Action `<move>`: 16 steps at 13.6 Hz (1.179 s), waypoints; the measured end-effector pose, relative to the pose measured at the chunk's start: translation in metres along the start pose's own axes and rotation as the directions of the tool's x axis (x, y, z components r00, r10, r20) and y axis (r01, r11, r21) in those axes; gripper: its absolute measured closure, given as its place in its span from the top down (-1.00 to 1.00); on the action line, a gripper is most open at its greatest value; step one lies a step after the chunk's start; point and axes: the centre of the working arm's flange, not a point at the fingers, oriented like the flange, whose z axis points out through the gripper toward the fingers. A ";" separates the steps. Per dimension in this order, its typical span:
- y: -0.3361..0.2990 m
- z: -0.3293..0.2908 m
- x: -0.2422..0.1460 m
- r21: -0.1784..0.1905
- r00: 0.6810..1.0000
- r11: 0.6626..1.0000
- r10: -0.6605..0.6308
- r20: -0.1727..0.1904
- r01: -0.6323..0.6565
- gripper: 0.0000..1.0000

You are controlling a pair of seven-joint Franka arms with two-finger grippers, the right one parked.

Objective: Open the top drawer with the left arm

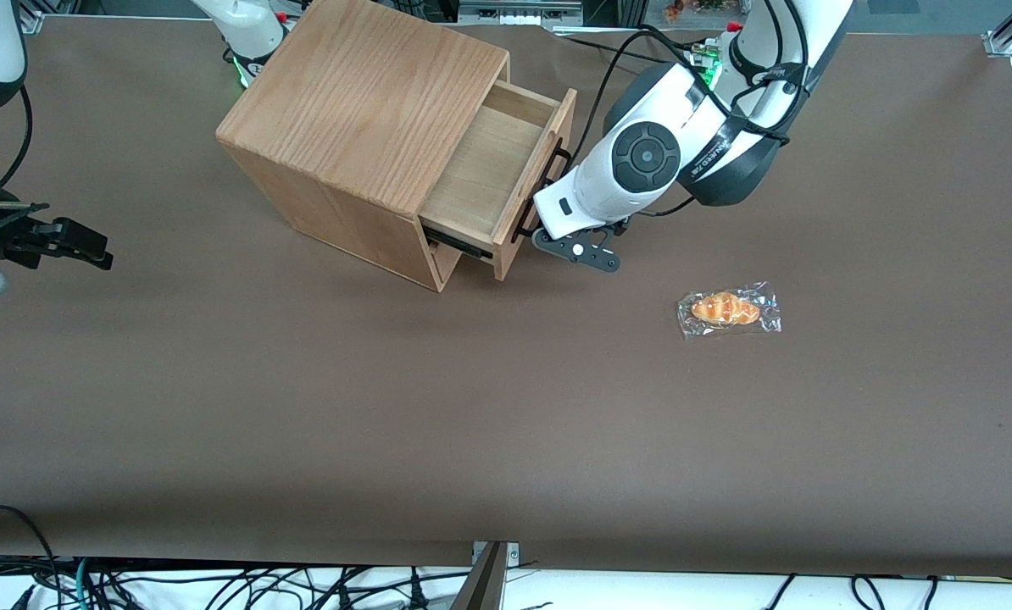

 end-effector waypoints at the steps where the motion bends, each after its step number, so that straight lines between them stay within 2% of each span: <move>1: -0.006 -0.004 -0.001 0.007 1.000 1.000 -0.006 0.003 0.006 1.00; 3: -0.024 -0.017 -0.002 0.031 1.000 0.999 -0.021 0.002 0.021 1.00; 9: -0.032 -0.029 -0.007 0.039 1.000 0.999 -0.030 0.002 0.030 1.00; 16: -0.112 -0.090 -0.012 0.020 0.986 0.987 -0.161 -0.044 0.162 1.00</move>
